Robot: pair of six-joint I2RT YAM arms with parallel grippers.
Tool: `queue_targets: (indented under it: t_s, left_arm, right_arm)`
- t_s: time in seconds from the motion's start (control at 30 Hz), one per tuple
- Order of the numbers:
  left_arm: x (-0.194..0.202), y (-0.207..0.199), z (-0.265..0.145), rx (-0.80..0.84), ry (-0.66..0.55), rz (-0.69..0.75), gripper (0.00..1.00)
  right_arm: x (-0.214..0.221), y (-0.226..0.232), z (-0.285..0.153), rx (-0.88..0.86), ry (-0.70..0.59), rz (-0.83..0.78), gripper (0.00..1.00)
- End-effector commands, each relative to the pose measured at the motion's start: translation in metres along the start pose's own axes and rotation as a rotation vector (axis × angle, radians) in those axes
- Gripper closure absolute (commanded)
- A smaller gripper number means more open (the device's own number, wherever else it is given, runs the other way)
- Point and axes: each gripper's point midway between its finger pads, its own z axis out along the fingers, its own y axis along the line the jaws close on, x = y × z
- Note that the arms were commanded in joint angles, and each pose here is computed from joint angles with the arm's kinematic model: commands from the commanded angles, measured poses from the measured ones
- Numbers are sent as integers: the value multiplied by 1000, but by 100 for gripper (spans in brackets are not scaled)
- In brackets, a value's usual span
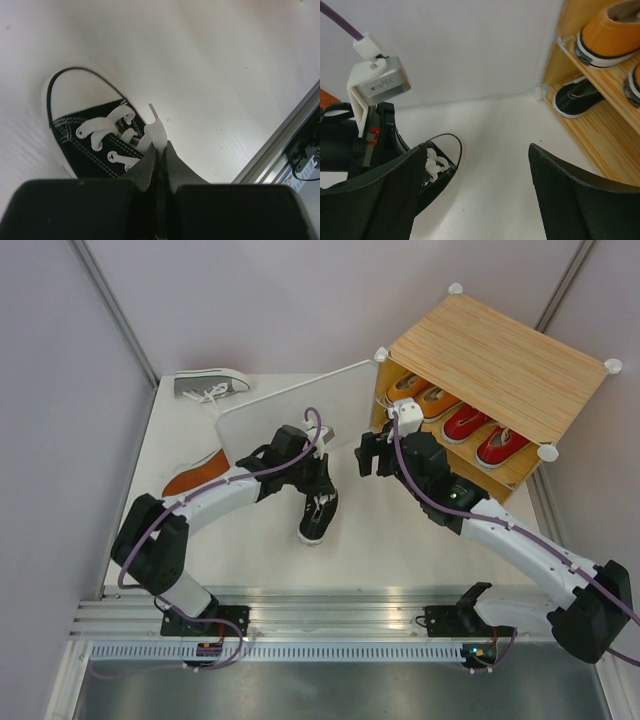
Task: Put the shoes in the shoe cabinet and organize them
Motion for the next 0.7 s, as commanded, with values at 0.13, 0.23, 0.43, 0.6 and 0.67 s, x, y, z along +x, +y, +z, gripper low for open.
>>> queue_targets:
  t_s: [0.13, 0.23, 0.43, 0.6, 0.67]
  left_arm:
    - [-77, -44, 29, 115, -179, 151, 63]
    - [-73, -36, 35, 86, -164, 141, 36]
    - [-79, -14, 15, -72, -180, 146, 14]
    - [-78, 9, -19, -202, -207, 93, 15]
    - [-78, 29, -32, -266, -215, 44, 16]
  right_arm:
    - [27, -40, -39, 139, 37, -56, 14]
    - [41, -34, -45, 85, 79, -67, 14]
    - [58, -9, -50, -72, 146, -68, 14]
    - [88, 9, -56, -180, 297, -73, 14]
    - [104, 18, -58, -233, 377, -60, 15]
